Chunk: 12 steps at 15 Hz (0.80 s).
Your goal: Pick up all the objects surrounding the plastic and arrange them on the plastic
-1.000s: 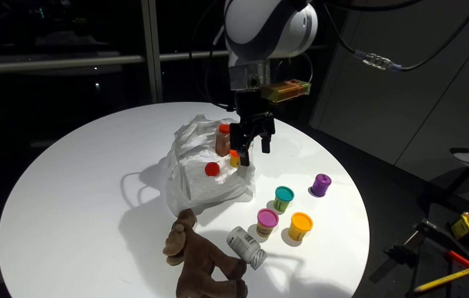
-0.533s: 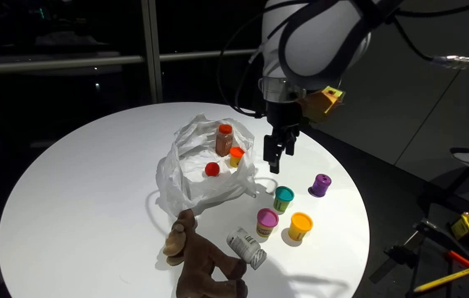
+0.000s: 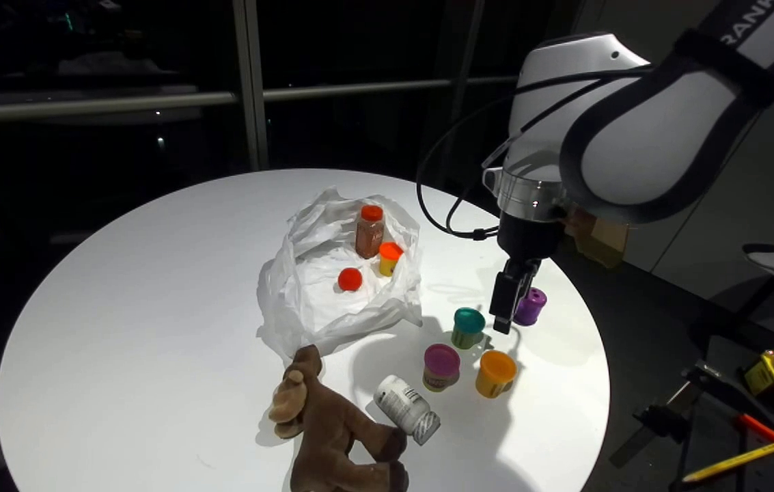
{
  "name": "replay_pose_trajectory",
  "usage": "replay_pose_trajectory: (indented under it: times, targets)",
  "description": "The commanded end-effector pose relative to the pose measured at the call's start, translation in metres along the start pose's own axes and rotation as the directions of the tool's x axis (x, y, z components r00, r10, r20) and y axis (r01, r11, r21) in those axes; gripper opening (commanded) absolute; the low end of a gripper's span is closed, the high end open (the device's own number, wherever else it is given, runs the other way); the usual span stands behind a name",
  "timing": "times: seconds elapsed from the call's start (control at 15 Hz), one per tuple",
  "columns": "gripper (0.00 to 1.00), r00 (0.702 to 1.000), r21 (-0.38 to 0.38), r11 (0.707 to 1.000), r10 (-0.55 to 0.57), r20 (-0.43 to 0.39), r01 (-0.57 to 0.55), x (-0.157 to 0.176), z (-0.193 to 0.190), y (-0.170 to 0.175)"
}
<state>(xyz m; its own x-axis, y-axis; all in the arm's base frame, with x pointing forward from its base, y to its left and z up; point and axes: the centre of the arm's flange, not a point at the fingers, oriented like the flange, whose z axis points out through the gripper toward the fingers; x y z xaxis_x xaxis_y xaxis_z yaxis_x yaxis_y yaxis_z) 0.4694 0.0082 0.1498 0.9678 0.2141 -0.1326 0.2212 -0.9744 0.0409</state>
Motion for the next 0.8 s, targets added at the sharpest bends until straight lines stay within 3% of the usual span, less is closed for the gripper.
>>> replay_pose_trajectory:
  times: [0.0,0.13,0.73]
  targets:
    - [1.00,0.994,-0.019,1.000,-0.016,-0.107,0.014,0.002,-0.010,0.000]
    - [1.00,0.992,-0.019,1.000,-0.013,-0.129,0.011,0.012,-0.012,0.003]
    - [1.00,0.997,0.002,1.000,0.010,-0.071,-0.010,0.045,0.016,0.018]
